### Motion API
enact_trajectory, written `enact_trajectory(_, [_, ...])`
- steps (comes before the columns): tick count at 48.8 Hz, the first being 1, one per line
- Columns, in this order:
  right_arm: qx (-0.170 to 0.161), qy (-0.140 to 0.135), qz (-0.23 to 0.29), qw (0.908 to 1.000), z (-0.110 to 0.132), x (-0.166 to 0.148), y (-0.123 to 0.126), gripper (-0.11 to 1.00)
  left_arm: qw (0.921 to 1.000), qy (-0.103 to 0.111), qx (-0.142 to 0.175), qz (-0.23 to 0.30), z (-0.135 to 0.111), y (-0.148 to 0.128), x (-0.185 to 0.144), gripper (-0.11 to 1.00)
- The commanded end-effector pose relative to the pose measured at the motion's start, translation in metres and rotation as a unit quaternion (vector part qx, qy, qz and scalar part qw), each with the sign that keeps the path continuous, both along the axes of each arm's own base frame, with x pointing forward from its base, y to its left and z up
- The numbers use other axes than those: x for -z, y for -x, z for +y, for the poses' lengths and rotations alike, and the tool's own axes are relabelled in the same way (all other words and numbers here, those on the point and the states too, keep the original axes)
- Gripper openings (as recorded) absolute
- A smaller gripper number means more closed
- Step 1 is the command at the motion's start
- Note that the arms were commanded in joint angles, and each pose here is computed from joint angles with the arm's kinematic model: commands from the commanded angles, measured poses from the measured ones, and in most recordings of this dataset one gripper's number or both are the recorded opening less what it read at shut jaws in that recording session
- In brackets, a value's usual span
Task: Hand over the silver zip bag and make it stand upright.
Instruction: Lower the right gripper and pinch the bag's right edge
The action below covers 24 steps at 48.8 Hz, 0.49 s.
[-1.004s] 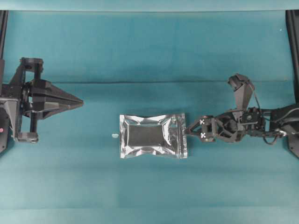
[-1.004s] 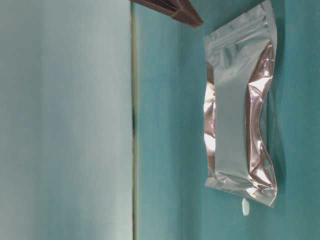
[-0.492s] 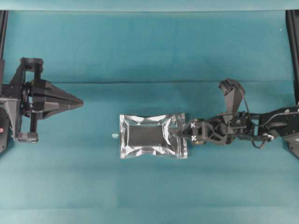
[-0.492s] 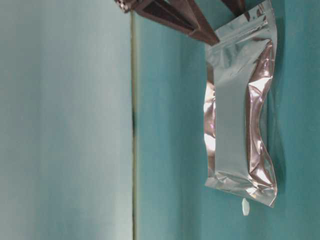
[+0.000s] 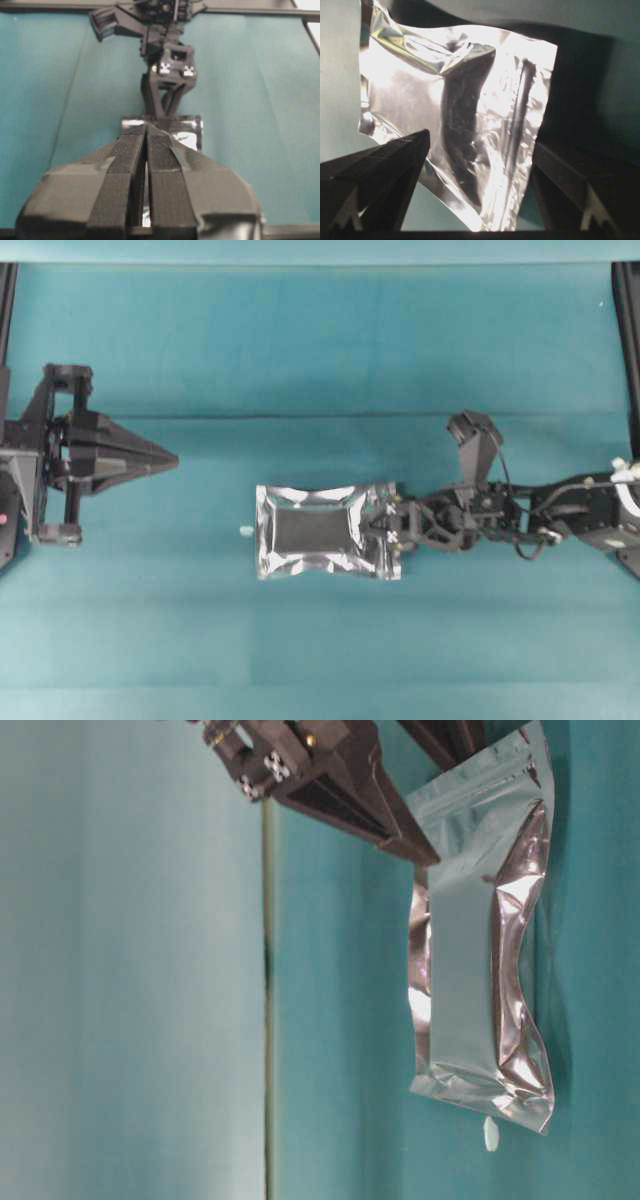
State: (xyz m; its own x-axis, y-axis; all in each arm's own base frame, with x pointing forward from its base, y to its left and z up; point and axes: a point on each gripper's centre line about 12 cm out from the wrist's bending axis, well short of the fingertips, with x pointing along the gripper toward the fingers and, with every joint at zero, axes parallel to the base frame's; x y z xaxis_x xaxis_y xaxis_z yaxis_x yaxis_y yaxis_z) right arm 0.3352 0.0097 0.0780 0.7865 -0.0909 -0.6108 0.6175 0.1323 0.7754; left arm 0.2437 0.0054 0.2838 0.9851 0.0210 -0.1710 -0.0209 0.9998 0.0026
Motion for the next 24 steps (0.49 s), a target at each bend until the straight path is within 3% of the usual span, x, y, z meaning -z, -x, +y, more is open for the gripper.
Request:
enact_trajectory(1, [0.002, -0.002, -0.007, 1.0000, 0.0018, 0.0022, -0.0131, 0.91, 0.9999, -0.002, 0.000, -0.011, 0.0004, -0.0006, -0.0066, 0.01])
enact_trajectory(24, [-0.004, -0.005, 0.005, 1.0000, 0.0056, 0.0059, -0.0148, 0.86, 0.9999, -0.002, 0.000, -0.010, 0.0003, 0.0008, -0.0053, 0.01])
